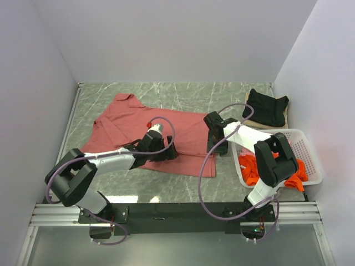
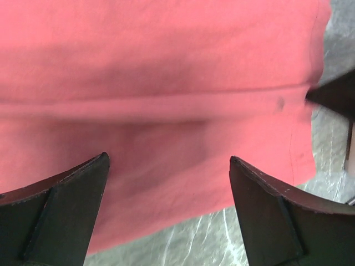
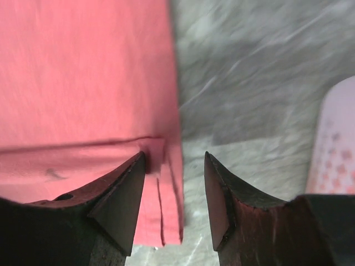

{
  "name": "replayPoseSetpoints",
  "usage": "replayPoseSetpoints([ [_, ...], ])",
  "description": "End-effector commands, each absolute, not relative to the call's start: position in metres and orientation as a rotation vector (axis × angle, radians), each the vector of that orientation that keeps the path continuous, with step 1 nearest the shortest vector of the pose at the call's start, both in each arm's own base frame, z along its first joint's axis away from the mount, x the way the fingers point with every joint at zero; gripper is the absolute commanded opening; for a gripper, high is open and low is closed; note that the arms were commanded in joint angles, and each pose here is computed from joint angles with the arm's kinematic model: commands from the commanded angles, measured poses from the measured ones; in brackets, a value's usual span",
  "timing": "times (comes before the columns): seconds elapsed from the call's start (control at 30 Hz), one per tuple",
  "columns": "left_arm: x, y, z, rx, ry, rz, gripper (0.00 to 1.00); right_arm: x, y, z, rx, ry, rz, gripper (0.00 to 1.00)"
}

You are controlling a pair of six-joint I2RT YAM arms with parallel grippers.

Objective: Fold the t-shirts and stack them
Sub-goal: Fold the tshirt

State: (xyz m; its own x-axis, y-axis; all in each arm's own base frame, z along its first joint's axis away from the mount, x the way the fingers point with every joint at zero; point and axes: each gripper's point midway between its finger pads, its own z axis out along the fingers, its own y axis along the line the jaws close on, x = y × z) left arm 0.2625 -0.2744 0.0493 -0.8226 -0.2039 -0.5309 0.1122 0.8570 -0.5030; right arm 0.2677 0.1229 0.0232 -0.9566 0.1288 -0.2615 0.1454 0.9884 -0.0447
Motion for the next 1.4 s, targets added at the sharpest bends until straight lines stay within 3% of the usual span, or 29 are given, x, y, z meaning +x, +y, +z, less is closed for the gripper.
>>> replayPoseSetpoints([
  [0.0,0.258,-0.275,0.061,-0.087,2.386,-0.764,0.95,0.304,0.116,0.046,0.302,2.738,-0.086,0.54],
  [0.4,0.257,-0.263,0.070,-0.140,2.363,-0.734,0.95,0.309,0.151,0.083,0.230,2.683,0.180,0.55],
  [0.57,0.274,-0.256,0.132,-0.176,2.217,-0.745,0.99,0.300,0.176,0.099,0.134,2.658,0.264,0.58],
  [0.7,0.298,-0.204,0.152,-0.365,2.186,-0.583,0.99,0.293,0.211,0.101,0.022,2.677,0.429,0.60],
  [0.9,0.305,-0.098,0.131,-0.650,2.211,-0.331,0.99,0.282,0.234,0.082,-0.048,2.744,0.461,0.60],
  [1.03,0.304,-0.078,0.113,-0.692,2.250,-0.303,0.99,0.281,0.239,0.083,-0.065,2.743,0.481,0.60],
  [1.23,0.309,-0.053,0.090,-0.770,2.268,-0.165,0.80,0.272,0.241,0.078,-0.071,2.758,0.495,0.60],
  [1.37,0.309,-0.037,0.078,-0.788,2.289,-0.058,0.73,0.259,0.239,0.066,-0.073,2.791,0.495,0.60],
])
